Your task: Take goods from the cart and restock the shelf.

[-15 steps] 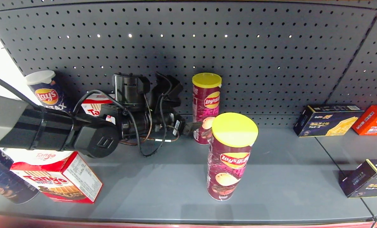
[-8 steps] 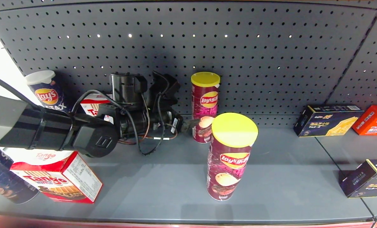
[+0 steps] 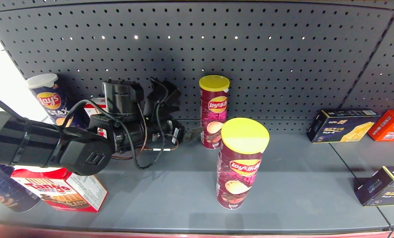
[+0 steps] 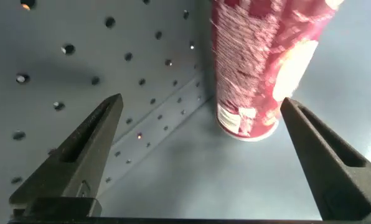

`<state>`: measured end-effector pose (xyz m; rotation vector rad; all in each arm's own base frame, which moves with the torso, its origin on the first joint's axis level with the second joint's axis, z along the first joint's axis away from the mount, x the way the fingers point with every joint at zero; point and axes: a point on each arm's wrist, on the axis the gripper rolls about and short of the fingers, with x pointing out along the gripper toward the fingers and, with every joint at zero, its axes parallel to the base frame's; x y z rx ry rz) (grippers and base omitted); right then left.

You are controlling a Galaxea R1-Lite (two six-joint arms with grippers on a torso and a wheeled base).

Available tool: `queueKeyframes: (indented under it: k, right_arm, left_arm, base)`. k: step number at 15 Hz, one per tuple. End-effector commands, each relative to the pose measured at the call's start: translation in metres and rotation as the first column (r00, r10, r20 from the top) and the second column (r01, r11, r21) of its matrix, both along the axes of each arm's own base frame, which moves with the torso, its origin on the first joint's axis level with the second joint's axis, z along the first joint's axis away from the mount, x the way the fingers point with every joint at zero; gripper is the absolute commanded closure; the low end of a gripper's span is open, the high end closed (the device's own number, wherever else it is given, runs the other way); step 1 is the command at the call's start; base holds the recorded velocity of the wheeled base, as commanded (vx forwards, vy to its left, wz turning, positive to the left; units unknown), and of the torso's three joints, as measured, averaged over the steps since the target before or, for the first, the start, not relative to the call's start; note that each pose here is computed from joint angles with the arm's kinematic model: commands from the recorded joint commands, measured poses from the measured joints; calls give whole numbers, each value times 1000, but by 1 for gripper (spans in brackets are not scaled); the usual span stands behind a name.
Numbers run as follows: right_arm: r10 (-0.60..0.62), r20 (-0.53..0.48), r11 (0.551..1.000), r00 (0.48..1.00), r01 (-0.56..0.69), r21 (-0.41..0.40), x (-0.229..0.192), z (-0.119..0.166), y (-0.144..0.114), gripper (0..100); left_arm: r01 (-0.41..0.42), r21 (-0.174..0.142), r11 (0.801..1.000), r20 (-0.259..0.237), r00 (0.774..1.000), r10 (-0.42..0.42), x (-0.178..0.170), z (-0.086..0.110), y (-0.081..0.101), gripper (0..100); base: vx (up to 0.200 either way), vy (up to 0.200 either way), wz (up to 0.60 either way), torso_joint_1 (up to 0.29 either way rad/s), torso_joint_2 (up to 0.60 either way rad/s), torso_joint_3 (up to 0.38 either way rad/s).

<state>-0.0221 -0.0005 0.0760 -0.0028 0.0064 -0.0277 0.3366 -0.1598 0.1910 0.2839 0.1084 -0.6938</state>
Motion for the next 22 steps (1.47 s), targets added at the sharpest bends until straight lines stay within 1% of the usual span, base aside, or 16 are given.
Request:
queueKeyframes:
  k: [1,2,3,4,6,7,8,11,14,15,16,18,19,20,21,22]
  right_arm:
    - [2,-1,1000,1000,-2,0,0,0,0,0]
    - [0,-1,1000,1000,0,0,0,0,0,0]
    - [0,-1,1000,1000,0,0,0,0,0,0]
    - [0,-1,1000,1000,0,0,0,0,0,0]
    - [2,-1,1000,1000,-2,0,0,0,0,0]
    - [0,-1,1000,1000,0,0,0,0,0,0]
    - [0,-1,1000,1000,0,0,0,0,0,0]
    - [3,-1,1000,1000,-3,0,0,0,0,0]
    - [3,-1,1000,1000,-3,0,0,0,0,0]
    - [2,-1,1000,1000,-2,0,0,0,0,0]
    - [0,-1,1000,1000,0,0,0,0,0,0]
    - [0,-1,1000,1000,0,0,0,0,0,0]
    - [2,-1,1000,1000,-2,0,0,0,0,0]
    - [0,-1,1000,1000,0,0,0,0,0,0]
    - [2,-1,1000,1000,-2,0,0,0,0,0]
    - [0,-1,1000,1000,0,0,0,0,0,0]
  left_arm:
    - [-63,6,998,19,998,63,-1,2,0,0]
    - [-69,10,998,19,997,69,1,1,-1,0]
    - [-82,19,996,17,997,81,5,-3,-3,0]
    - [-118,32,992,20,993,117,8,-6,-5,0]
    - [-129,39,991,26,991,128,11,-8,-13,0]
    - [-129,39,991,26,991,128,11,-8,-13,0]
    - [-137,59,989,49,990,134,14,-9,-22,0]
    - [-121,63,991,58,991,117,14,-9,-29,0]
    - [-122,64,990,53,991,119,13,-10,-28,0]
    - [-123,70,990,44,992,120,10,-12,-26,0]
    - [-124,67,990,49,991,121,6,-8,-24,0]
    - [-122,47,991,75,990,119,-4,6,-19,0]
    - [-124,27,992,86,989,122,-10,18,-15,0]
    - [-115,-17,993,110,987,116,-21,35,-14,0]
    - [-103,-44,994,131,985,108,-33,50,-12,0]
    - [-89,-57,994,141,985,96,-46,62,-10,0]
  base:
    - [0,0,0,0,0,0]
    - [0,0,0,0,0,0]
    - [0,0,0,0,0,0]
    - [0,0,0,0,0,0]
    - [0,0,0,0,0,0]
    - [0,0,0,0,0,0]
    - [0,0,0,0,0,0]
    - [0,0,0,0,0,0]
    - [0,0,0,0,0,0]
    - [0,0,0,0,0,0]
    - [0,0,0,0,0,0]
    - [0,0,0,0,0,0]
    - [0,0,0,0,0,0]
    - [0,0,0,0,0,0]
    - [0,0,0,0,0,0]
    - [0,0,0,0,0,0]
